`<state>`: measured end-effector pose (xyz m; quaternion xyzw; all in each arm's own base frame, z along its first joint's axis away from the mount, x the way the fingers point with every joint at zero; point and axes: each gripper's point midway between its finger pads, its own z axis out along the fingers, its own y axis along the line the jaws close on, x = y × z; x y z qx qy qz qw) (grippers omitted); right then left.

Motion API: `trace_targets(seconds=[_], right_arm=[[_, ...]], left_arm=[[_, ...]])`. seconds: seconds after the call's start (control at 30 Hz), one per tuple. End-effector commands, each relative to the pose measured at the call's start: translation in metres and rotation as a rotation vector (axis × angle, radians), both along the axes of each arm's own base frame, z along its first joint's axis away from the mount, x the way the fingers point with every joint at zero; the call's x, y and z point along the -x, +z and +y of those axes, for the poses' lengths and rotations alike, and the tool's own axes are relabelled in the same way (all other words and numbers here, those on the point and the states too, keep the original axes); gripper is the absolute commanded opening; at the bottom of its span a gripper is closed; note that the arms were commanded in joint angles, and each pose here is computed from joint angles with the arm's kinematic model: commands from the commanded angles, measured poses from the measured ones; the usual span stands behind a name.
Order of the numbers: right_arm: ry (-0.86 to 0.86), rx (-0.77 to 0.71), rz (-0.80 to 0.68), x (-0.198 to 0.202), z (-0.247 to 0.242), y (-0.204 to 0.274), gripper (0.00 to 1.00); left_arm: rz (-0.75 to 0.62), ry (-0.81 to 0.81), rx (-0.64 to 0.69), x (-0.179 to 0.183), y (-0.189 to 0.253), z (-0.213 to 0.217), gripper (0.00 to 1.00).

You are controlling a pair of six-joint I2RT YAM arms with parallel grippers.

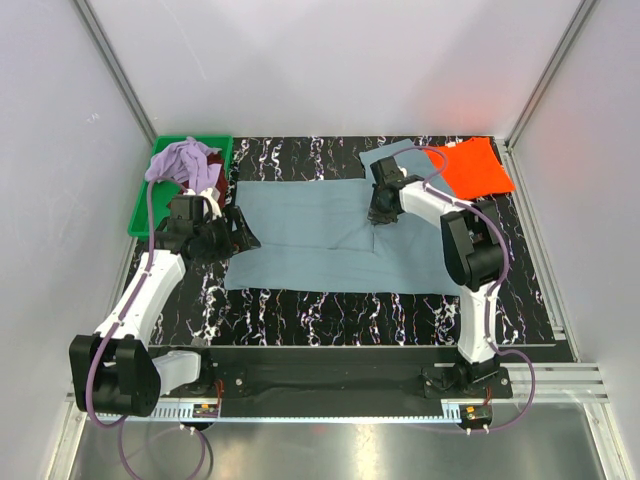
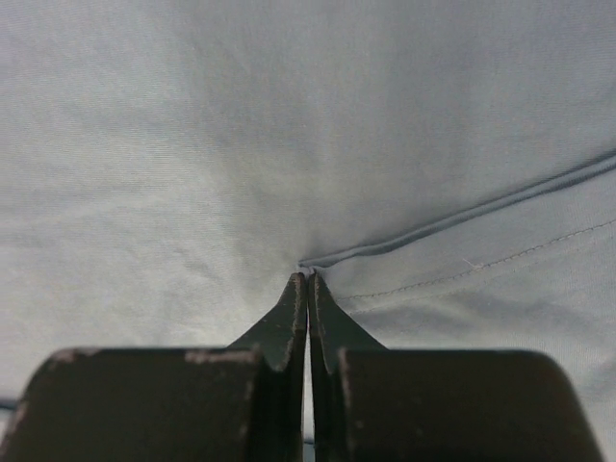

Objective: Fold and stack the t-shirts
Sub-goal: Fold the tshirt

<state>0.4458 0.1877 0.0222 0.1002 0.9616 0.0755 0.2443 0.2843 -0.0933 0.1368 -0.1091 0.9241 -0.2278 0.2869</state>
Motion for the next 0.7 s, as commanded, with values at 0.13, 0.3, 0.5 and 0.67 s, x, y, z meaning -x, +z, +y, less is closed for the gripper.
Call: trace_targets(seconds=[0.13, 0.3, 0.5, 0.67], right_arm=[[0.03, -0.078, -0.134, -0.013, 0.021, 0.045, 0.0], [0.032, -0.093, -0.123, -0.011, 0.025, 0.04, 0.02], [0.069, -0.076, -0.126, -0.013, 0.024, 0.049, 0.31], [0.151, -0.048, -0.218, -0.031, 0.018, 0.089, 0.56]], left_arm=[[-0.03, -0.013, 0.023, -0.007, 0.005, -0.004, 0.95], [-0.028, -0.015, 0.025, -0.008, 0.005, -0.005, 0.95], [-0.036, -0.014, 0.027, -0.011, 0.007, -0.005, 0.95], [-0.046, -0.011, 0.063, -0.021, 0.019, -0.011, 0.94]])
